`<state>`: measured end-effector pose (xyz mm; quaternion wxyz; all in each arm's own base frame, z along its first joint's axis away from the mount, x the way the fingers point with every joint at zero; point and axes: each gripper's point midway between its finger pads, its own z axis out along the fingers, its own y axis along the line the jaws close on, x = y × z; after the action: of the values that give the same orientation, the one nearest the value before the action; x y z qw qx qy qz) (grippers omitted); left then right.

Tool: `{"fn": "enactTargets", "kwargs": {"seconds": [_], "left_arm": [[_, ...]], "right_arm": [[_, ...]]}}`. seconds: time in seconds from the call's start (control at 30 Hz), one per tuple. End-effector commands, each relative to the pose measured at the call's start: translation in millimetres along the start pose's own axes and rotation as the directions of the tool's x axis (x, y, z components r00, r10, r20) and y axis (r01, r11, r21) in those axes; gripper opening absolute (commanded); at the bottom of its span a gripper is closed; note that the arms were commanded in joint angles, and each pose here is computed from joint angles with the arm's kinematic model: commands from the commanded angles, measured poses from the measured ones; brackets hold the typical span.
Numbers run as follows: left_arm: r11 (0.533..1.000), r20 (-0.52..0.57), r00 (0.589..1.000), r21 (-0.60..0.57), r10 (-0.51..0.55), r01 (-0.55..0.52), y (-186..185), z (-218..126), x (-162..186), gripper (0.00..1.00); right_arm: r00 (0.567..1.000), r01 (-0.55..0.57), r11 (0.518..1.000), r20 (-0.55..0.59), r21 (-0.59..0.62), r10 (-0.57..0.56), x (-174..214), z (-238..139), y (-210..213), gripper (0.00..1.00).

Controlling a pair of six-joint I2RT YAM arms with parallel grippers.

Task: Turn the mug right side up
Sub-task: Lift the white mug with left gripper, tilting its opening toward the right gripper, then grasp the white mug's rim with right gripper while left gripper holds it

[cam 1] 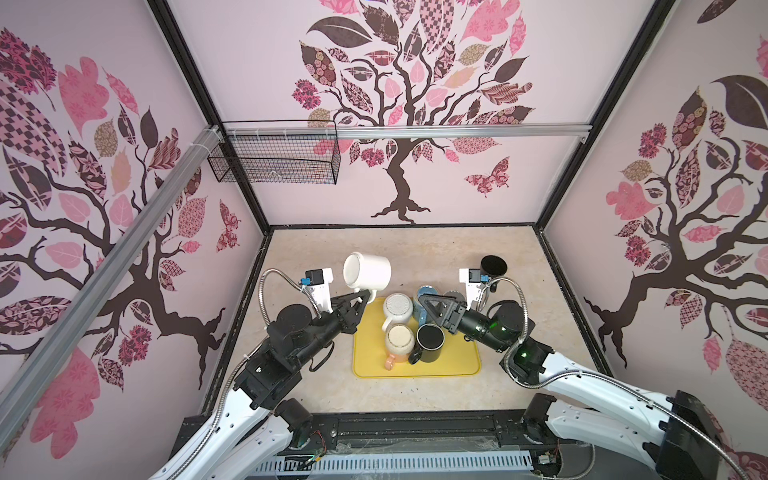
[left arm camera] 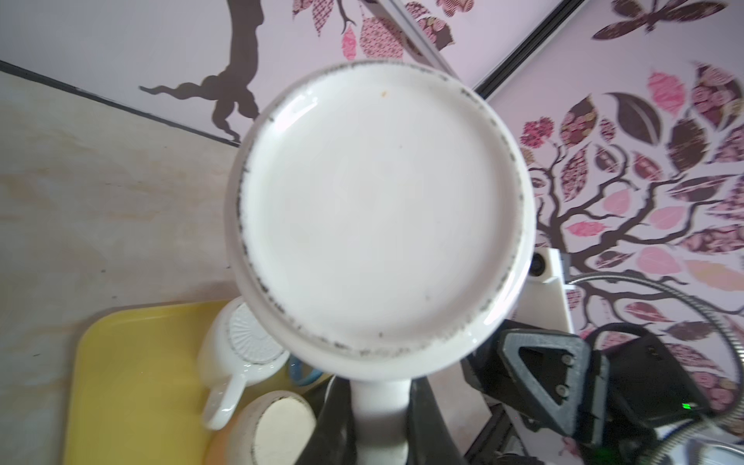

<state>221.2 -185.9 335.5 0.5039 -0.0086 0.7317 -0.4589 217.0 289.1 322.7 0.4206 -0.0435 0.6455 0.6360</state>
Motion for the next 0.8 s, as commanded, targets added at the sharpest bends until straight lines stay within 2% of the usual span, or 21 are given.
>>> {"fn": "enactTargets", "kwargs": {"seconds": [0.0, 0.23, 0.37, 0.57, 0.77], "left_arm": [[0.968, 0.071, 0.994, 0.242, -0.086, 0.066, -46, -5, -22, 0.00], [0.927, 0.033, 0.988, 0.350, -0.154, 0.132, -58, 6, -16, 0.00], [0.924, 0.027, 0.986, 0.353, -0.164, 0.144, -56, 10, -14, 0.00], [0.918, 0.018, 0.987, 0.371, -0.158, 0.140, -61, 10, -15, 0.00], [0.914, -0.003, 0.988, 0.380, -0.153, 0.143, -63, 13, -11, 0.00]], "right_arm": [[0.997, -0.068, 0.979, 0.018, -0.191, 0.072, -10, -1, 37, 0.52], [0.989, -0.147, 0.954, -0.034, -0.262, 0.143, -3, 8, 42, 0.49], [0.986, -0.165, 0.947, -0.054, -0.276, 0.156, -1, 12, 43, 0.46], [0.982, -0.188, 0.949, -0.069, -0.253, 0.176, 3, 17, 36, 0.36], [0.981, -0.190, 0.943, -0.080, -0.275, 0.175, 3, 21, 39, 0.35]]}}
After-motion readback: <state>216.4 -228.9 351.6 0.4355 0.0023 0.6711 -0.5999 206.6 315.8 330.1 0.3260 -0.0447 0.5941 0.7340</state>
